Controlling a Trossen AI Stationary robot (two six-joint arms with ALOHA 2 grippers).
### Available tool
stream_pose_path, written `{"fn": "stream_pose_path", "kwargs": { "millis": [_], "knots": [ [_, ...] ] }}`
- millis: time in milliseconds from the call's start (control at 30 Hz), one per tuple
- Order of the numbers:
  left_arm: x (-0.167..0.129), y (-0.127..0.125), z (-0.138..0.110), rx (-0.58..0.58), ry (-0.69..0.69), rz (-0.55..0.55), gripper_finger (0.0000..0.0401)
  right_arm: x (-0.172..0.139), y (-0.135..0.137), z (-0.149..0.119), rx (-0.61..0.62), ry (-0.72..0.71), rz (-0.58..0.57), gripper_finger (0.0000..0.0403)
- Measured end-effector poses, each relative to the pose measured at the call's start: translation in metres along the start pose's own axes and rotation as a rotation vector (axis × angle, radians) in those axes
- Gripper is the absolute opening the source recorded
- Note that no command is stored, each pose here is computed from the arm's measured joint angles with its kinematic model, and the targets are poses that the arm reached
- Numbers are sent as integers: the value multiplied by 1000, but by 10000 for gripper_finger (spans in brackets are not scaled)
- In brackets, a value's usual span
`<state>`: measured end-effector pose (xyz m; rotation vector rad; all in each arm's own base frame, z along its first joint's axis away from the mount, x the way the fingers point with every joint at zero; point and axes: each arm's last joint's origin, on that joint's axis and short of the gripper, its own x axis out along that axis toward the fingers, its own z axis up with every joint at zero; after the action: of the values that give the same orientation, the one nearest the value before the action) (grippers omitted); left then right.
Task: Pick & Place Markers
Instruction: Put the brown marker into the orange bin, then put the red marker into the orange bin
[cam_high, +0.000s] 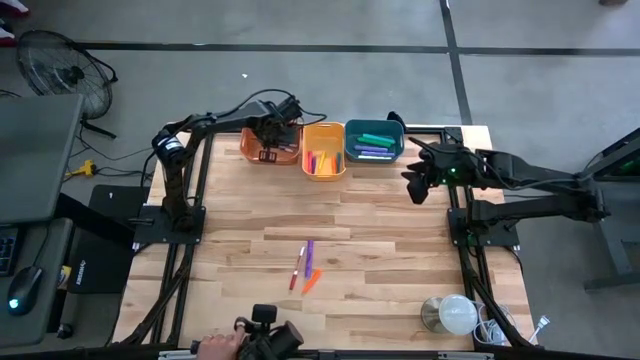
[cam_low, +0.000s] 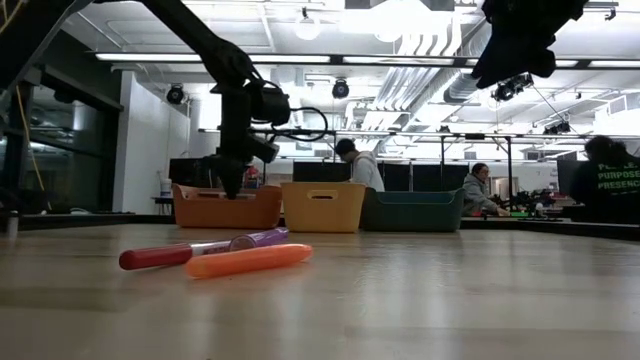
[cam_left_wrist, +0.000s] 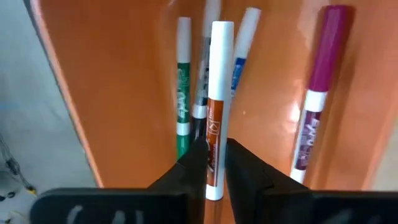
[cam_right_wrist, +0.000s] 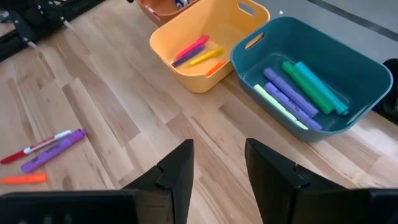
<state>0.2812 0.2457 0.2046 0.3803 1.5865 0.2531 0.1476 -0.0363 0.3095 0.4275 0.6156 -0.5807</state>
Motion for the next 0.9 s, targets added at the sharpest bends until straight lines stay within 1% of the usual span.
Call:
{"fn": "stream_pose_path", "kwargs": {
  "millis": [133,267,433,500,767,900],
  "knots": [
    [0,-1,-1,3,10,-5,86,7,2,0,-7,30,-6,134],
    [0,-1,-2,-3,35,7,110,15,5,-1,-14,75,13,134],
    [0,-3,-6,-23,100,11,115,17,6,-1,-23,90,21,134],
    [-1,-5,-9,-34,132,-5,115,16,6,-1,-36,85,21,134],
    [-9,-20,-15,-132,235,-79,117,14,5,-1,-70,81,28,134],
    [-19,-29,-14,-204,248,-103,117,14,5,-1,-93,81,28,134]
  ]
}}
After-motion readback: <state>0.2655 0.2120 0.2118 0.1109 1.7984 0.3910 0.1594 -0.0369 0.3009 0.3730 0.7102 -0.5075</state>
